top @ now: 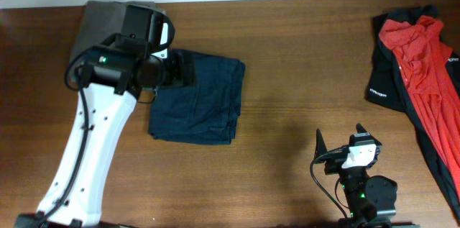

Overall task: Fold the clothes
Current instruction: 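Move the left gripper to the navy trousers' left edge and grasp, then lift the folded navy trousers with the left gripper onto the grey trousers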

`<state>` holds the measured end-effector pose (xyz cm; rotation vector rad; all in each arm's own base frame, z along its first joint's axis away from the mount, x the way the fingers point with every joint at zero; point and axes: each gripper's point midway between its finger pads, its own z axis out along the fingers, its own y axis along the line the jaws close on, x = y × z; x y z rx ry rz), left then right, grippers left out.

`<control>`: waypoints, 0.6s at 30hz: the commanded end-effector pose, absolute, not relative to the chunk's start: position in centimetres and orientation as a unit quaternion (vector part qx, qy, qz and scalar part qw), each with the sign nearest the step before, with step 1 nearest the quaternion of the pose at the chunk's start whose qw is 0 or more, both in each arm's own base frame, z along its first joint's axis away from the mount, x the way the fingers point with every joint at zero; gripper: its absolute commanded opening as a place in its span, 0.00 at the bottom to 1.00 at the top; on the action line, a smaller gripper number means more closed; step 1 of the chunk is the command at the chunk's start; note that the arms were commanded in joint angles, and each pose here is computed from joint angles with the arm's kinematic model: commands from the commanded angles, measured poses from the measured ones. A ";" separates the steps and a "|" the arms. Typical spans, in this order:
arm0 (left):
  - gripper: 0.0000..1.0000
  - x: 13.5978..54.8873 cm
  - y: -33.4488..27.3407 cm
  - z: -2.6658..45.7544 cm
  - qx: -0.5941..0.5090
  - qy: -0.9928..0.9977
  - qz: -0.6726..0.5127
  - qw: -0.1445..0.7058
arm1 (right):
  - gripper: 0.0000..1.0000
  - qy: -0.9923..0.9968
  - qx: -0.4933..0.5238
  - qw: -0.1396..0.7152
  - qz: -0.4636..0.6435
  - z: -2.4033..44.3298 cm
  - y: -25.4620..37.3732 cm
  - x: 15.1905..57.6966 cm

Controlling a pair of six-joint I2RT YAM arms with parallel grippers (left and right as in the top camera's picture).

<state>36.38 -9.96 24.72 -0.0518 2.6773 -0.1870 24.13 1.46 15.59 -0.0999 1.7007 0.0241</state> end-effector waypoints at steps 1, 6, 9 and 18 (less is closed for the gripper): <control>0.99 37.7 -7.8 22.1 -0.032 0.978 -0.002 0.206 | 0.99 0.750 -0.036 0.660 0.003 15.4 1.0 24.2; 0.99 38.8 -6.7 18.2 -0.054 0.988 -0.027 0.145 | 0.99 0.750 -0.036 0.660 0.003 15.4 1.0 24.2; 0.99 39.6 -5.6 15.6 -0.048 0.991 -0.045 0.112 | 0.99 0.750 -0.036 0.660 0.003 15.4 1.0 24.2; 0.98 41.5 -5.9 9.5 -0.001 0.989 -0.135 0.055 | 0.99 0.750 -0.036 0.660 0.003 15.4 1.0 24.2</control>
